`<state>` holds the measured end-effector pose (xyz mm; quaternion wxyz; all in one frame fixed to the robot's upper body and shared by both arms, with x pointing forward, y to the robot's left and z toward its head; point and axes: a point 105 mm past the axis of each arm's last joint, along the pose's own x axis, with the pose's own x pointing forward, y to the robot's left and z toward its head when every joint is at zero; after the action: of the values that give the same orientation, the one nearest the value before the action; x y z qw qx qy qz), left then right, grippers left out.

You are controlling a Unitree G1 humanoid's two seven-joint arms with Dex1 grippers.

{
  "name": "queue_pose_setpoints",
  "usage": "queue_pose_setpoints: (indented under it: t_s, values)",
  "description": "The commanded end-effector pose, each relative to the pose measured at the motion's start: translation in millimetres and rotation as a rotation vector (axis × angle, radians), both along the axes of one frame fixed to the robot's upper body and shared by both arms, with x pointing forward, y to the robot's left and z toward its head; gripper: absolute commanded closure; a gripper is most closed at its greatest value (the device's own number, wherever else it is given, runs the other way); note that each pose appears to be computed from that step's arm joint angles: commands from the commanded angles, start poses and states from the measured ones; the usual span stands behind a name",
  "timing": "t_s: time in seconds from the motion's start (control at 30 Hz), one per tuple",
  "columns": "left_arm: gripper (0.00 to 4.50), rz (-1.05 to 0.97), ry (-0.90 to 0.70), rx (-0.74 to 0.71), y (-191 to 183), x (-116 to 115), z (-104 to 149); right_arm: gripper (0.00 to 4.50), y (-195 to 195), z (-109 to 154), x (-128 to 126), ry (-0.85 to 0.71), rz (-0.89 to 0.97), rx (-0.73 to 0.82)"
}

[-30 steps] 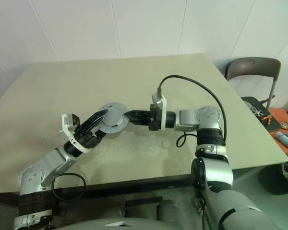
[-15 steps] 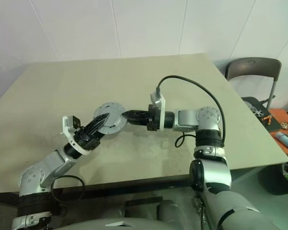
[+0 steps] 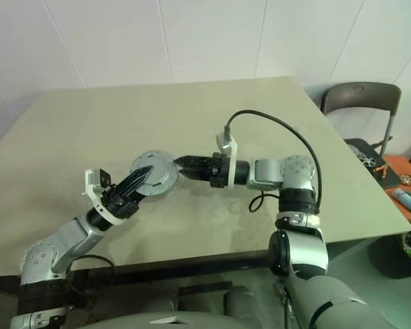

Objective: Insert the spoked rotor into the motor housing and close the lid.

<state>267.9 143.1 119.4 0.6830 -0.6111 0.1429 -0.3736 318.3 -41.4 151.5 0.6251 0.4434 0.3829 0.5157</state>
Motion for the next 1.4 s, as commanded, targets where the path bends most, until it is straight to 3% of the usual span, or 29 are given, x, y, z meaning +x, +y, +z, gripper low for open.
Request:
queue_pose_setpoints:
  t_s: [0.03, 0.13, 0.23, 0.37, 0.57, 0.67, 0.83, 1.1, 1.3, 1.33, 1.4]
  values:
    - [2.23, 0.004, -0.098, -0.030, 4.3, -3.0, 25.3, 0.16, -5.2, 14.5, 2.9, -0.064, -0.010, 0.008]
    - [2.23, 0.036, -0.102, -0.032, 11.6, -1.7, 27.7, 0.00, -7.6, 10.4, 1.7, -0.090, -0.005, -0.054]
    - [2.23, 0.150, -0.102, -0.047, 27.8, 6.4, 35.6, 0.00, -14.7, 6.1, 4.0, -0.234, -0.022, -0.209]
    - [2.23, 0.361, -0.054, -0.050, 57.5, 20.7, 37.0, 0.00, -22.4, 5.9, 5.0, -0.551, 0.024, -0.380]
    - [2.23, 0.640, 0.083, -0.111, 99.3, 37.4, 31.4, 0.00, -20.3, 13.1, 0.4, -0.965, 0.135, -0.394]
    - [2.23, 0.756, 0.163, -0.152, 118.1, 46.8, 26.6, 0.00, -22.2, -6.7, 3.5, -1.138, 0.213, -0.514]
    - [2.23, 0.840, 0.266, -0.133, 128.0, 57.4, 11.9, 0.00, -23.6, -22.4, 3.6, -1.206, 0.278, -0.555]
    - [2.23, 0.947, 0.438, -0.080, 145.2, 59.9, -26.1, 0.00, -28.3, -23.3, 2.7, -1.205, 0.281, -0.557]
    - [2.23, 0.977, 0.493, -0.051, 151.4, 60.4, -37.5, 0.00, -30.4, -23.4, 4.0, -1.212, 0.274, -0.572]
    - [1.67, 0.969, 0.529, -0.026, 149.7, 59.5, -44.4, 0.00, -30.4, -24.4, 4.2, -1.215, 0.280, -0.577]
    - [1.22, 0.958, 0.577, -0.007, 146.9, 57.2, -53.4, 0.00, -30.6, -26.4, 4.3, -1.217, 0.290, -0.586]
